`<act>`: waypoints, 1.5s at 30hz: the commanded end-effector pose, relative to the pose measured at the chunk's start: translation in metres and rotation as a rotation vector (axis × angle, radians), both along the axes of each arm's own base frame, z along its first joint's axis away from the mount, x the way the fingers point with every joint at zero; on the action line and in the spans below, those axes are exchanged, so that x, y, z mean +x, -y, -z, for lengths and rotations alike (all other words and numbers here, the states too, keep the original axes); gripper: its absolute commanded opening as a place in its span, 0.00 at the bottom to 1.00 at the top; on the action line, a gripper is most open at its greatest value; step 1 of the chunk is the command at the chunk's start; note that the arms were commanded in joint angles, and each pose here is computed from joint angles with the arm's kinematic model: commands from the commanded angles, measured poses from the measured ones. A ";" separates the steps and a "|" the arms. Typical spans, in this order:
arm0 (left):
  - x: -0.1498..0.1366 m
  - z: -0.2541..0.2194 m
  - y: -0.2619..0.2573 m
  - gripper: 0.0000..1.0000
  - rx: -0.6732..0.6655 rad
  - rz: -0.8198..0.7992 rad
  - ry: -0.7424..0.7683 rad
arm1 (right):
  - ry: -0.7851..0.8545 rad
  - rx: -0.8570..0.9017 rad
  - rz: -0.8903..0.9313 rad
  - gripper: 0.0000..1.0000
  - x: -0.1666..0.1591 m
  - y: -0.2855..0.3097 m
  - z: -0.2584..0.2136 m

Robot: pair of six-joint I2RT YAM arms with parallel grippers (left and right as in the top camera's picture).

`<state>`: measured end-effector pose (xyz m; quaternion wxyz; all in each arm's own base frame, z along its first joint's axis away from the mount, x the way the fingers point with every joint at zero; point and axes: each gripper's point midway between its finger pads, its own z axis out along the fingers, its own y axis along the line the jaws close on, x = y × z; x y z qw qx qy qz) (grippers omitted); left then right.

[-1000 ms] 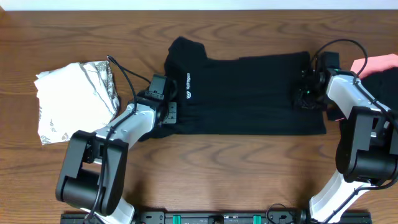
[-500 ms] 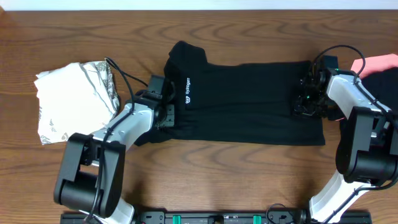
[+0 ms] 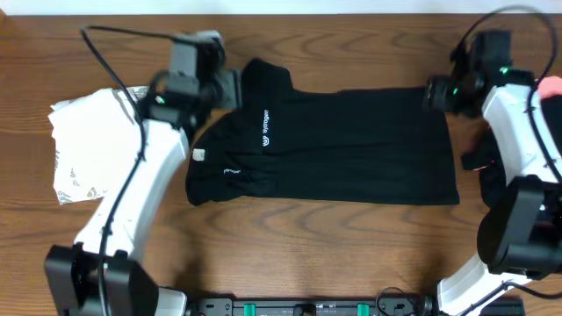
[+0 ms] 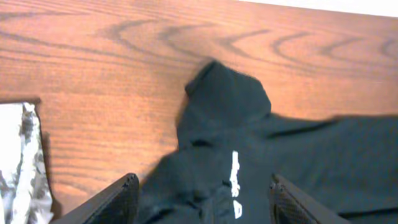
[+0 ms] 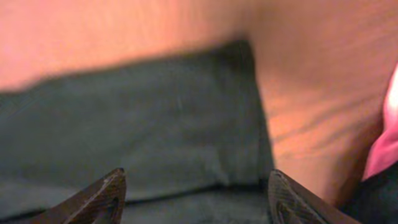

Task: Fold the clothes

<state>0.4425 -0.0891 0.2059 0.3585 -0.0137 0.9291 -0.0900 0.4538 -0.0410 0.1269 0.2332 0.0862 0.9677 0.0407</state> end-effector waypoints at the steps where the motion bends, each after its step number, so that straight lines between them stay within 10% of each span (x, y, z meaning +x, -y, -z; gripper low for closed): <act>1: 0.023 0.012 -0.005 0.67 -0.085 0.033 -0.068 | 0.051 -0.026 -0.012 0.72 0.015 0.006 -0.020; 16: 0.111 0.098 0.013 0.67 -0.254 0.170 -0.215 | -0.021 0.122 -0.064 0.72 0.078 0.008 0.050; 45: 0.148 0.179 0.046 0.68 -0.242 0.231 -0.151 | -0.129 0.087 -0.024 0.72 0.075 0.022 0.119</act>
